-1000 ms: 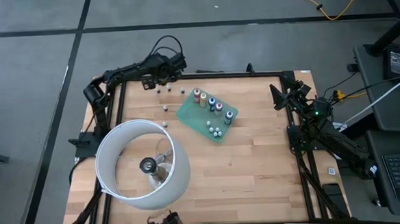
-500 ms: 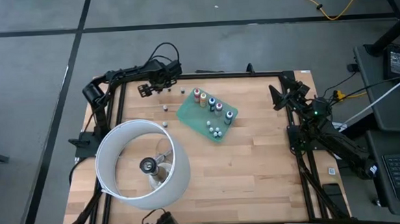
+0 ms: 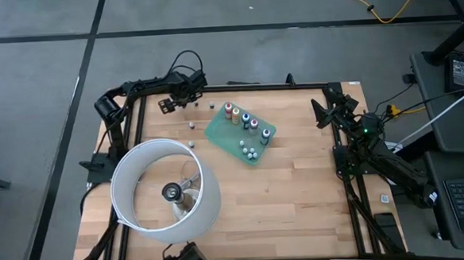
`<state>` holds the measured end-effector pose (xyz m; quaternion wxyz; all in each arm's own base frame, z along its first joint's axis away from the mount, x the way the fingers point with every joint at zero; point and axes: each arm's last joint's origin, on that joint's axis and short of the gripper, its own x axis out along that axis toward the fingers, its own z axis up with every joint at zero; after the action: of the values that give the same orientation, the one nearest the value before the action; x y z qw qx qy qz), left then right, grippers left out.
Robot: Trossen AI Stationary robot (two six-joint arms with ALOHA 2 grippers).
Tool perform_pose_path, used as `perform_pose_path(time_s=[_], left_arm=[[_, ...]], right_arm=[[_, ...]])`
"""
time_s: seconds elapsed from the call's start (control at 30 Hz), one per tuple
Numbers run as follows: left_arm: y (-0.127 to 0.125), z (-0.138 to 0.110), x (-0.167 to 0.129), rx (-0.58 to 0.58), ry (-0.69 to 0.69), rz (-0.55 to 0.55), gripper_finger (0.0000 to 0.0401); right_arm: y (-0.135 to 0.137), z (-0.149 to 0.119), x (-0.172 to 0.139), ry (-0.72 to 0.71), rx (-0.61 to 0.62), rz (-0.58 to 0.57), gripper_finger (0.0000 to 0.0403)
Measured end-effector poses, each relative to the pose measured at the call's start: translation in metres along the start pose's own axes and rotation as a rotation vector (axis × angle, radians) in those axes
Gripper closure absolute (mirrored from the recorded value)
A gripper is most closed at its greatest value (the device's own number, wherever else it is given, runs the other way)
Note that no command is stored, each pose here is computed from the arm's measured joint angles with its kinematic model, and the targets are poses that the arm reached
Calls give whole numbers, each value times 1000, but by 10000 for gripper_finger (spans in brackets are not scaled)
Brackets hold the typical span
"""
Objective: Pick & Place food coloring
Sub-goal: Put the small red food coloring bottle into the green bin
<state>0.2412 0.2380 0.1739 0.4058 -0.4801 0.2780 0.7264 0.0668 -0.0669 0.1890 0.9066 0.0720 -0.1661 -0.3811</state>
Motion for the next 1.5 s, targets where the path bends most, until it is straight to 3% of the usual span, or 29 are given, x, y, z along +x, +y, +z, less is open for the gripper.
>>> perform_pose_path(time_s=[0.7, 1.3, 1.5], left_arm=[[2, 4, 14, -3, -10, -38, 99], [3, 3, 14, -22, -1, -30, 266], [2, 1, 13, -16, 9, -36, 304]], right_arm=[[0, 0, 0, 0, 0, 0, 4], [0, 0, 0, 0, 0, 0, 4], [0, 0, 0, 0, 0, 0, 4]])
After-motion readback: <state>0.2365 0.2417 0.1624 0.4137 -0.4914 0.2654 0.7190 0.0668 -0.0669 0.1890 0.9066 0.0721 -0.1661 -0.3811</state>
